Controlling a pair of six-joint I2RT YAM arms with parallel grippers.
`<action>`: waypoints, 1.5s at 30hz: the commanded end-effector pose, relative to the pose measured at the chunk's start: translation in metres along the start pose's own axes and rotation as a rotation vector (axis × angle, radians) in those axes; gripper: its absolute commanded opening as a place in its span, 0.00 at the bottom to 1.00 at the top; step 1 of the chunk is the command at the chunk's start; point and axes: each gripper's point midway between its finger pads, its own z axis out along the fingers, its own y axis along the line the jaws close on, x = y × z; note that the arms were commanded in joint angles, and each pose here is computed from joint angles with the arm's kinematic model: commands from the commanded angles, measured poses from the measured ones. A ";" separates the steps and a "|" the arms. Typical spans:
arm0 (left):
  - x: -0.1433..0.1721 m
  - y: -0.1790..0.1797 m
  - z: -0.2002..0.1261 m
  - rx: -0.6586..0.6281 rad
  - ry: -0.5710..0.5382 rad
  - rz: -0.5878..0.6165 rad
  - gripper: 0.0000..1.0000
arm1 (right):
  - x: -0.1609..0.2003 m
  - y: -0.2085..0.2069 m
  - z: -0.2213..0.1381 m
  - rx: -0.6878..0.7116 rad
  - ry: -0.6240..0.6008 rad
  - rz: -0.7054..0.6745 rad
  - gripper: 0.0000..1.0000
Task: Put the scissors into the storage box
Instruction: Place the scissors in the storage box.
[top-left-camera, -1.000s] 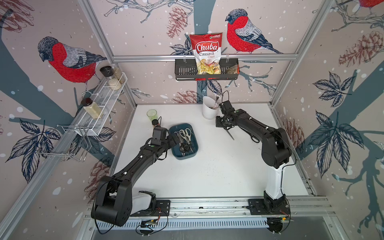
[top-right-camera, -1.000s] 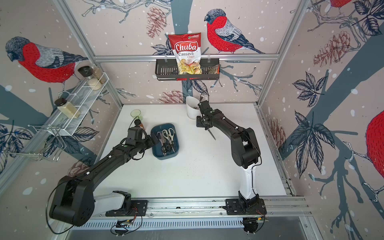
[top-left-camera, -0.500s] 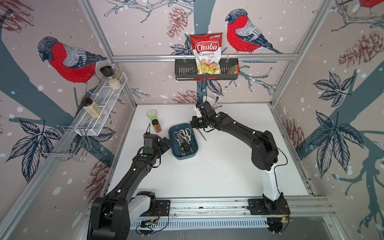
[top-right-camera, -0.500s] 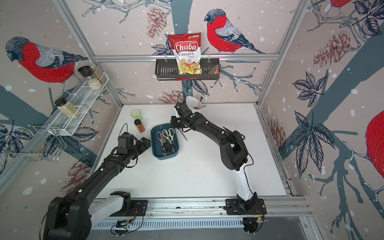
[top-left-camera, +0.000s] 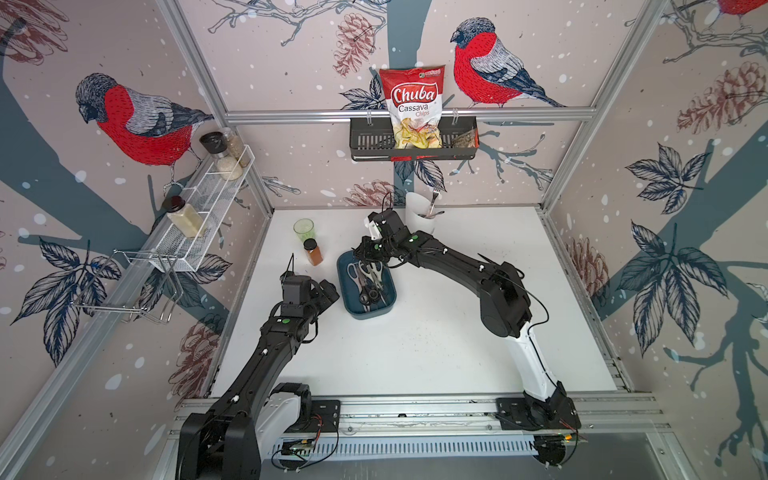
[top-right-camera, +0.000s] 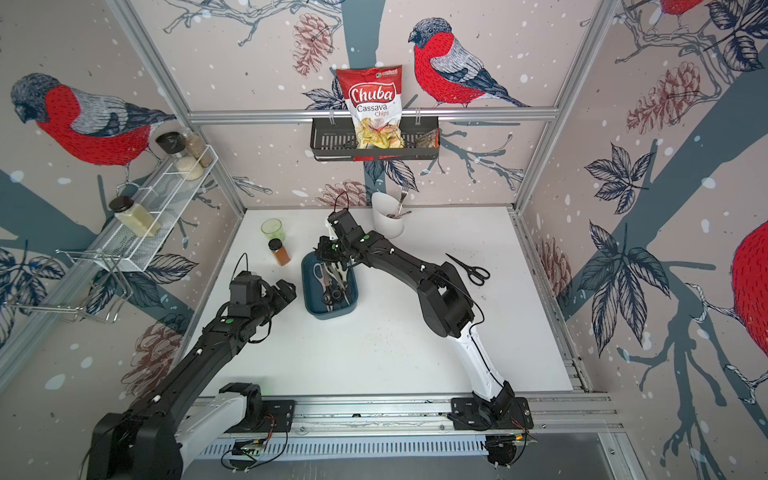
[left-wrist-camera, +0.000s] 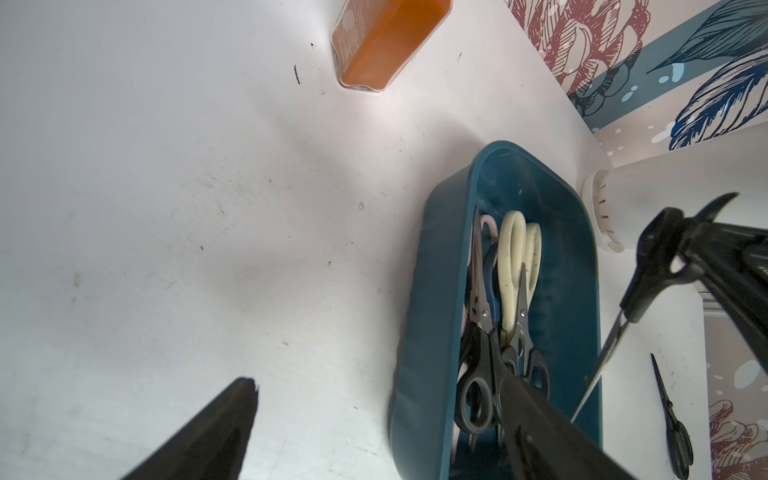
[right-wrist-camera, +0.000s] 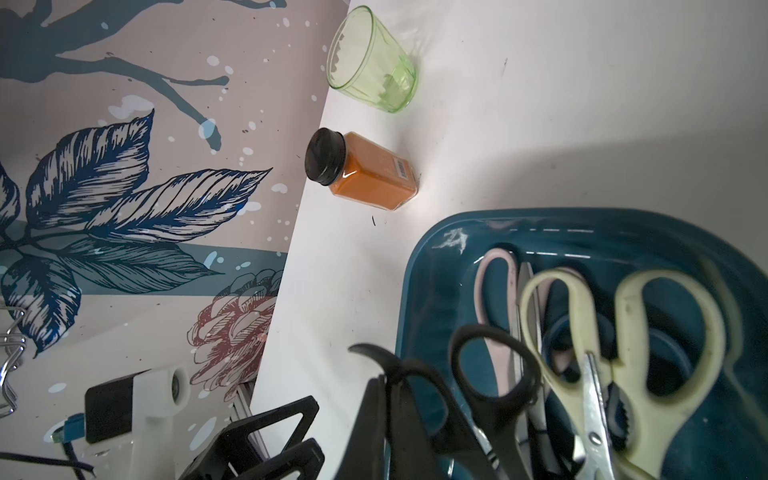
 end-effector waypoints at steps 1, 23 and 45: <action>-0.004 -0.001 0.000 0.006 -0.018 0.008 0.95 | 0.004 -0.003 0.008 -0.011 0.001 0.023 0.00; -0.007 -0.003 -0.003 0.010 -0.024 0.012 0.95 | 0.017 -0.054 0.020 0.185 0.009 -0.006 0.27; -0.006 -0.054 -0.007 0.154 0.035 0.139 0.95 | -0.026 -0.117 -0.075 0.290 -0.148 0.012 0.38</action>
